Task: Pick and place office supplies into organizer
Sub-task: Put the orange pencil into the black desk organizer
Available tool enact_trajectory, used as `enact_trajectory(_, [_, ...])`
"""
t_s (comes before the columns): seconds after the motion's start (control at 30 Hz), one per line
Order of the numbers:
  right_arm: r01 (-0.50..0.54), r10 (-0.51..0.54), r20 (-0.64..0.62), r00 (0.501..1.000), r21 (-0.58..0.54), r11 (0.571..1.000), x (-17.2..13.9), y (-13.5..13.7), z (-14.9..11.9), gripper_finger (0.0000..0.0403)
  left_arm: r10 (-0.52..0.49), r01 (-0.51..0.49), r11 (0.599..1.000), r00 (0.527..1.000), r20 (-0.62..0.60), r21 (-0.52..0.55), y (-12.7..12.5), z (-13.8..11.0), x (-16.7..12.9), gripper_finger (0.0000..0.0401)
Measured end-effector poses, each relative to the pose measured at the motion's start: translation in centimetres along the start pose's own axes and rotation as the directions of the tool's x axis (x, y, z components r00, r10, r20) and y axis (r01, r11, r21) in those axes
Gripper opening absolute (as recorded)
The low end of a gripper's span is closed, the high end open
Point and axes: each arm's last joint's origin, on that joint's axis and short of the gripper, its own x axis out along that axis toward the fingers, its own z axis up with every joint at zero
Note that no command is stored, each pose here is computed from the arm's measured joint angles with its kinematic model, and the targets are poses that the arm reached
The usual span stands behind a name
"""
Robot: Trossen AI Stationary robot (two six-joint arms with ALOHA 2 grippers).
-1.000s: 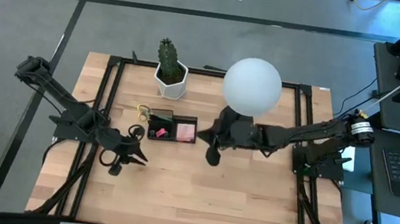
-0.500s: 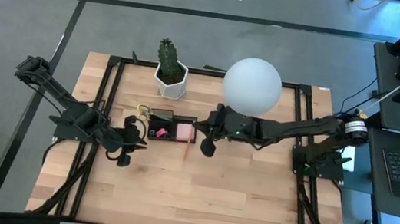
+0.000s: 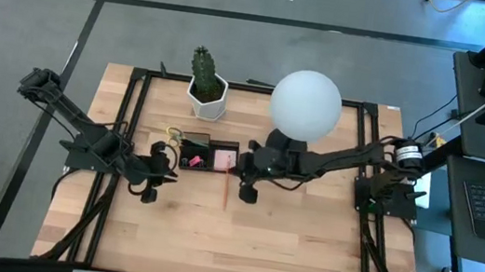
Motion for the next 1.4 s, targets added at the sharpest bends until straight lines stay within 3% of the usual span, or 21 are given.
enact_trajectory(0.17, [0.001, -0.001, -0.046, 0.999, 0.011, 1.000, -0.4, 0.2, -0.2, 0.0081, -0.001, 0.001, 1.000, 1.000, 0.000, 0.000, 0.0, 0.0, 0.0, 0.0061])
enact_trajectory(0.37, [-0.022, 0.039, -0.081, 0.996, 0.202, 0.979, -0.4, 0.3, -0.5, 0.0135, -0.001, 0.001, 1.000, 1.000, 0.000, 0.000, 0.0, 0.0, 0.0, 0.0061])
enact_trajectory(0.53, [-0.048, 0.090, -0.085, 0.992, 0.409, 0.911, -0.5, 0.5, -0.6, 0.0155, -0.001, 0.001, 1.000, 1.000, 0.000, 0.000, 0.0, 0.0, 0.0, 0.0061])
enact_trajectory(0.7, [-0.005, 0.100, -0.112, 0.989, 0.642, 0.767, -0.5, 0.6, -0.8, 0.0161, -0.001, 0.001, 1.000, 1.000, 0.000, -0.003, 0.0, 0.0, 0.0, 0.0061])
enact_trajectory(0.77, [0.000, 0.099, -0.111, 0.989, 0.669, 0.743, -0.5, 0.6, -0.8, 0.0162, -0.001, 0.001, 1.000, 1.000, 0.000, -0.003, 0.0, 0.0, 0.0, 0.0061])
enact_trajectory(1.0, [-0.004, 0.100, -0.107, 0.989, 0.663, 0.749, -0.5, 0.6, -0.8, 0.0162, -0.001, 0.001, 1.000, 1.000, 0.000, -0.001, 0.0, 0.0, 0.0, 0.0061])
enact_trajectory(1.1, [-0.006, 0.101, -0.108, 0.989, 0.650, 0.760, -0.5, 0.6, -0.8, 0.0162, 0.002, -0.003, 0.990, 1.000, 0.009, 0.138, -0.1, 0.1, 0.1, 0.0061])
enact_trajectory(1.2, [-0.016, 0.120, -0.117, 0.986, 0.644, 0.765, -0.5, 0.7, -0.9, 0.0162, -0.039, 0.008, 0.918, 0.997, 0.072, 0.397, -0.9, 0.8, 0.6, 0.0062])
enact_trajectory(1.33, [-0.071, 0.213, -0.142, 0.967, 0.653, 0.754, -0.6, 1.0, -1.1, 0.0162, -0.152, -0.030, 0.742, 0.965, 0.212, 0.670, -2.6, 2.4, 1.5, 0.0075])
enact_trajectory(1.4, [-0.089, 0.276, -0.182, 0.944, 0.664, 0.742, -0.7, 1.3, -1.4, 0.0162, -0.175, -0.084, 0.673, 0.947, 0.268, 0.735, -3.2, 3.1, 2.1, 0.0086])
